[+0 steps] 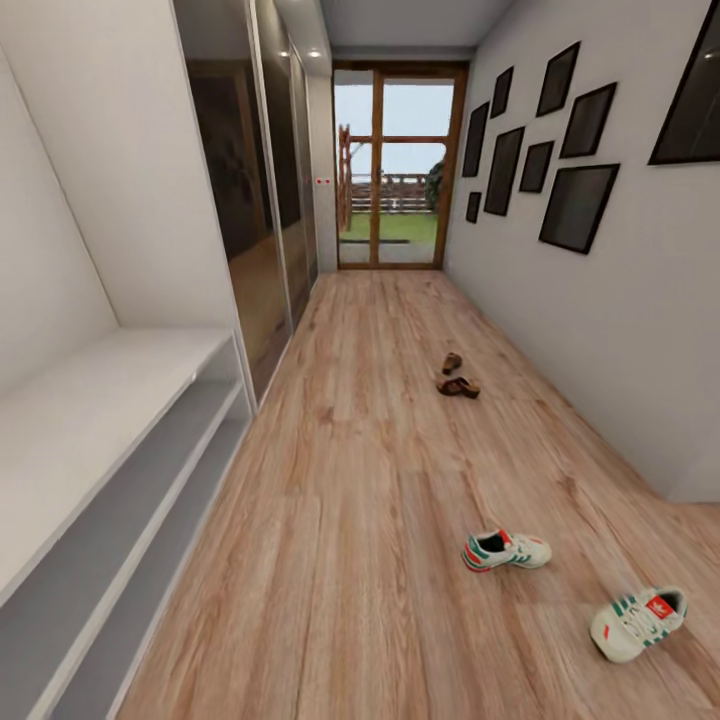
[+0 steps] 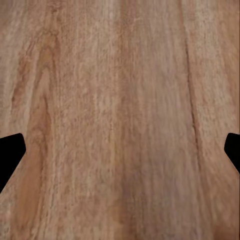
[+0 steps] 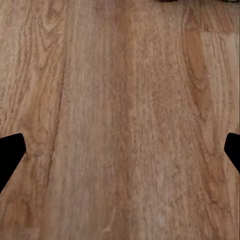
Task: Pick up the two gym shoes and the two sandals from the corridor floor and place them onto the hallstand (shoe rack) in the corridor, making sure they are on the rack and not on the floor. Arrange them so the two gym shoes are next to each other and the two sandals are next to each other.
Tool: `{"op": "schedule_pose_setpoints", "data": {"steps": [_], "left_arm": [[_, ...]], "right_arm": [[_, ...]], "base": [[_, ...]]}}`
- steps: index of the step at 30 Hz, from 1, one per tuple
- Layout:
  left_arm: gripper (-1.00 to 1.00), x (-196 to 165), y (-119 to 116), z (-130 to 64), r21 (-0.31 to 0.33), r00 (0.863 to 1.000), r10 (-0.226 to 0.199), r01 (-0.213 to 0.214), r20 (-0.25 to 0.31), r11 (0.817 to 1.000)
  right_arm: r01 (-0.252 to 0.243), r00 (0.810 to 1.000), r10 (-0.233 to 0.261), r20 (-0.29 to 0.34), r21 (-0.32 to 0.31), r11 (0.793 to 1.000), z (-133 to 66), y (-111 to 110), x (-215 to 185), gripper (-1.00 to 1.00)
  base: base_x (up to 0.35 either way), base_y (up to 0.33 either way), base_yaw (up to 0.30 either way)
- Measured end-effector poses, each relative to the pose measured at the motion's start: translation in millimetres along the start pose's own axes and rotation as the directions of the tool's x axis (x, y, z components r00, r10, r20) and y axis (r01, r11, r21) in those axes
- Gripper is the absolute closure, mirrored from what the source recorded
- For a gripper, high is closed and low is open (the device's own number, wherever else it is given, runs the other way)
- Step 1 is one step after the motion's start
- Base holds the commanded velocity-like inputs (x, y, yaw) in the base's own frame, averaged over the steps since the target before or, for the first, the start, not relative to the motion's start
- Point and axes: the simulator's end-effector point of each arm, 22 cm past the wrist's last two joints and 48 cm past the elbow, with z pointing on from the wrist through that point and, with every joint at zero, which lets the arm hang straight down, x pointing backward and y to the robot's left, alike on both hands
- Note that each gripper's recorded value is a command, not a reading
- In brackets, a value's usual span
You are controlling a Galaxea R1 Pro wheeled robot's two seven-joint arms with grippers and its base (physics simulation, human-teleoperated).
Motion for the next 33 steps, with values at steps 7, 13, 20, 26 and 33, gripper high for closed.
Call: {"op": "schedule_pose_setpoints", "data": {"steps": [7, 13, 20, 26, 33], "left_arm": [[-1.0, 0.0, 0.0, 0.0, 0.0, 1.0, 0.0, 0.0, 0.0, 1.0], [-1.0, 0.0, 0.0, 0.0, 0.0, 1.0, 0.0, 0.0, 0.0, 1.0], [-1.0, 0.0, -0.3, 0.0, 0.0, 1.0, 0.0, 0.0, 0.0, 1.0], [-1.0, 0.0, -0.5, 0.0, 0.0, 1.0, 0.0, 0.0, 0.0, 1.0], [-1.0, 0.0, -0.7, 0.0, 0.001, 1.0, -0.001, 0.001, 0.0, 1.0]], "right_arm": [[0.0, 1.0, 0.0, 0.0, 0.0, 1.0, 0.0, 0.0, 0.1, -1.0], [0.0, 1.0, 0.0, 0.0, 0.0, 1.0, 0.0, 0.0, 0.0, -1.0], [0.0, 1.0, 0.0, 0.0, 0.0, 1.0, 0.0, 0.0, -0.1, -1.0], [0.0, 1.0, 0.0, 0.0, 0.0, 1.0, 0.1, 0.0, -0.2, -1.0], [0.0, 1.0, 0.0, 0.001, 0.0, 1.0, 0.1, 0.0, -0.4, -1.0]], "base": [[0.333, 0.128, 0.0], [0.331, 0.131, 0.0], [0.33, 0.133, 0.0], [0.329, 0.13, 0.0], [0.33, 0.096, 0.0]]}}
